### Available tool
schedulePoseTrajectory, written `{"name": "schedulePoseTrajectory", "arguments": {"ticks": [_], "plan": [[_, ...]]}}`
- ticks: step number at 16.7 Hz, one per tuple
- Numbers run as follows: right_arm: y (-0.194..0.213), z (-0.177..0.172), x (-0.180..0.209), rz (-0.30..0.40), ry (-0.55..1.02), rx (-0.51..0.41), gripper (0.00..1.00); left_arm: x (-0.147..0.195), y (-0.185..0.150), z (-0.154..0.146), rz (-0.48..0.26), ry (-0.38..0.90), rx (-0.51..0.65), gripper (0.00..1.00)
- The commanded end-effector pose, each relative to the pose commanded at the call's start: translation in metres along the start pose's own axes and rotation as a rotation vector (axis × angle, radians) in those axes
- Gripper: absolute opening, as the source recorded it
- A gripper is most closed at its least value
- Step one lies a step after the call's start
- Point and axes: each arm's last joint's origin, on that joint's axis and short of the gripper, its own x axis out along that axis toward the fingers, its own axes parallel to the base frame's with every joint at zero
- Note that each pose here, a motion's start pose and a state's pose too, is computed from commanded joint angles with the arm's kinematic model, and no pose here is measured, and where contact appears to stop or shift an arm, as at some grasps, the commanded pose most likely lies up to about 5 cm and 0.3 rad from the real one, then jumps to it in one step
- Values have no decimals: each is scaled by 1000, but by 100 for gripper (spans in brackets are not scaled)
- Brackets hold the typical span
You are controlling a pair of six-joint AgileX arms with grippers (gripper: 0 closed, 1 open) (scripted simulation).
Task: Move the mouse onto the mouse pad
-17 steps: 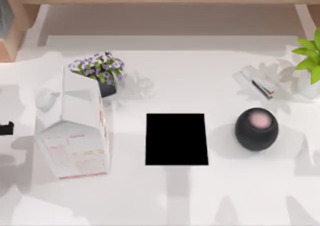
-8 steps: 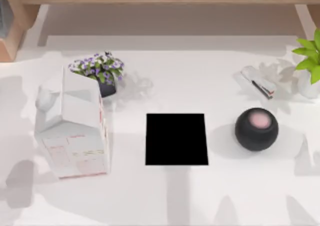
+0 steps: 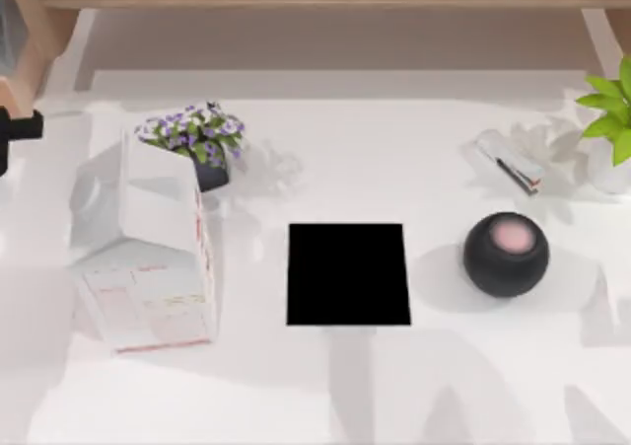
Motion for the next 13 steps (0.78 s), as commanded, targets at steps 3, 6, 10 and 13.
{"name": "schedulePoseTrajectory", "arguments": {"ticks": [3,6,10,13], "plan": [[0,0,0,0,0,0,100,-3,-52,38,-21,-67,-35,0],[0,0,0,0,0,0,100,1,-129,58,-85,-66,-42,0],[0,0,0,0,0,0,100,13,-242,35,-144,25,12,0],[0,0,0,0,0,0,100,23,-301,-5,-121,112,91,0]]}}
